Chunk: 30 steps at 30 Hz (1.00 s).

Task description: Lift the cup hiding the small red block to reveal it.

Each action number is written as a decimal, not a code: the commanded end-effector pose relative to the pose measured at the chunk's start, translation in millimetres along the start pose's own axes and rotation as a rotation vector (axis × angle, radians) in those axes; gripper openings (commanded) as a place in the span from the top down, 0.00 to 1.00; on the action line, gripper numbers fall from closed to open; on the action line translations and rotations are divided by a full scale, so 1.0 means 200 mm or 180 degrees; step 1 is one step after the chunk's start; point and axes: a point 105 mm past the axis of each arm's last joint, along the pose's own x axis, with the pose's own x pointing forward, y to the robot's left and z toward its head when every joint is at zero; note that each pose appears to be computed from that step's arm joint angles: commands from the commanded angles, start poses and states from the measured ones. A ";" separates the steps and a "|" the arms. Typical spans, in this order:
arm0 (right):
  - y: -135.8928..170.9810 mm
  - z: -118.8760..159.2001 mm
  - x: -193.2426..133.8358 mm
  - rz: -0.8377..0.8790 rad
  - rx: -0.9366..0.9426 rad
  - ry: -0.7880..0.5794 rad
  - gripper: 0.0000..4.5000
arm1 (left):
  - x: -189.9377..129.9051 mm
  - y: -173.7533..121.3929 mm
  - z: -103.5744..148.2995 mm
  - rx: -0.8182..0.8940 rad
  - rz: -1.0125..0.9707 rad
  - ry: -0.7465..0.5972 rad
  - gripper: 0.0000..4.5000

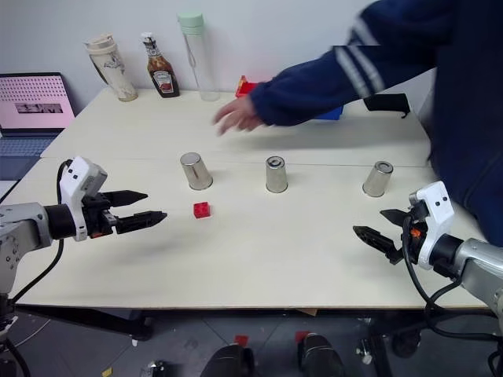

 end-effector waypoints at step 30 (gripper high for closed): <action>-0.02 0.04 -0.01 -0.0041 -0.0072 -0.0123 0.00 | -0.04 0.07 0.07 0.0305 0.0054 -0.0028 0.01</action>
